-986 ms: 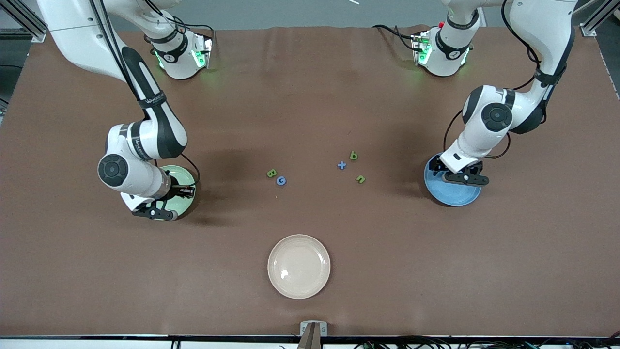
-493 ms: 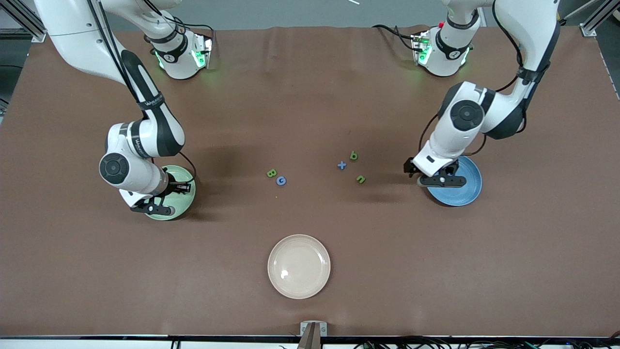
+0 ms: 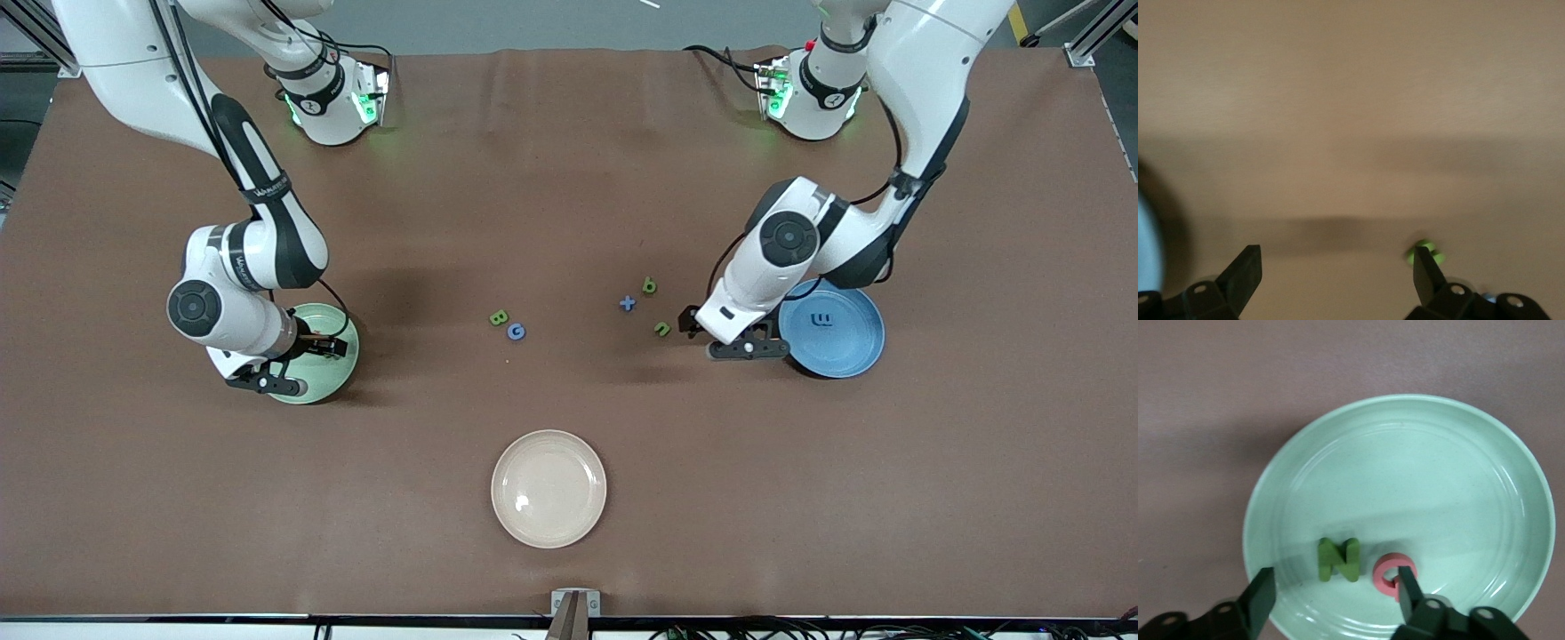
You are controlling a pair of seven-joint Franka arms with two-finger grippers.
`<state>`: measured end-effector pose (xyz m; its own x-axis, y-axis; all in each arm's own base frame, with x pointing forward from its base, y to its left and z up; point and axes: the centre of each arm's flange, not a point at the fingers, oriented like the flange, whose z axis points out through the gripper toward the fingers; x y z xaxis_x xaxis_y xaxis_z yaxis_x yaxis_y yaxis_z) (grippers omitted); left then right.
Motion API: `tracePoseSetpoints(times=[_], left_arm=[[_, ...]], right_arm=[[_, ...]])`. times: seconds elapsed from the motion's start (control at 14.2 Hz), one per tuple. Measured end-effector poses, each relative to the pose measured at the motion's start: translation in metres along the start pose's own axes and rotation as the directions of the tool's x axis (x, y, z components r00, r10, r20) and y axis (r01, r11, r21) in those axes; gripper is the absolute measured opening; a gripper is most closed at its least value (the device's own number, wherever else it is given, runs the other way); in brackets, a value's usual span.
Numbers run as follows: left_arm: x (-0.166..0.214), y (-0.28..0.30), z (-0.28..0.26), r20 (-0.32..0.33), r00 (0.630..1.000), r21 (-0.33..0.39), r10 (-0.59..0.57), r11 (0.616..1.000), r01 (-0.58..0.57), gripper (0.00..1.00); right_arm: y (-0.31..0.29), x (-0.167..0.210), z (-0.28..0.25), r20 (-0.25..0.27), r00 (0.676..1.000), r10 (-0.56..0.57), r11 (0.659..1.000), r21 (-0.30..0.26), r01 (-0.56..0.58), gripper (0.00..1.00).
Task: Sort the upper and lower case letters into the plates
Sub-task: 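Grasp the green u with the left gripper while the right gripper reaches the B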
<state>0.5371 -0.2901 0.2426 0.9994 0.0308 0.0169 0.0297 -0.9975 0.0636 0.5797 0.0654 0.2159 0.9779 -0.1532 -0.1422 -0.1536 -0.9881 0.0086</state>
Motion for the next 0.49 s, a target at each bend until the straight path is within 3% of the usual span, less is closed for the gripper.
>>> tracePoseSetpoints(times=[0.07,0.14,0.49], left_arm=[[0.001,0.011,0.004,0.003,1.000,-0.009,0.003,1.000,-0.003,1.00],[0.002,0.021,0.009,0.009,1.000,-0.017,0.009,1.000,-0.009,1.00],[-0.002,0.051,0.042,0.044,0.998,-0.013,0.050,0.999,-0.049,1.00]], right_arm=[[-0.011,-0.002,-0.005,-0.003,1.000,0.016,1.000,0.004,-0.016,0.98],[-0.031,-0.007,-0.008,-0.008,0.999,0.043,0.999,0.005,-0.043,1.00],[-0.156,-0.056,-0.004,-0.085,0.983,0.163,0.986,0.038,-0.160,1.00]])
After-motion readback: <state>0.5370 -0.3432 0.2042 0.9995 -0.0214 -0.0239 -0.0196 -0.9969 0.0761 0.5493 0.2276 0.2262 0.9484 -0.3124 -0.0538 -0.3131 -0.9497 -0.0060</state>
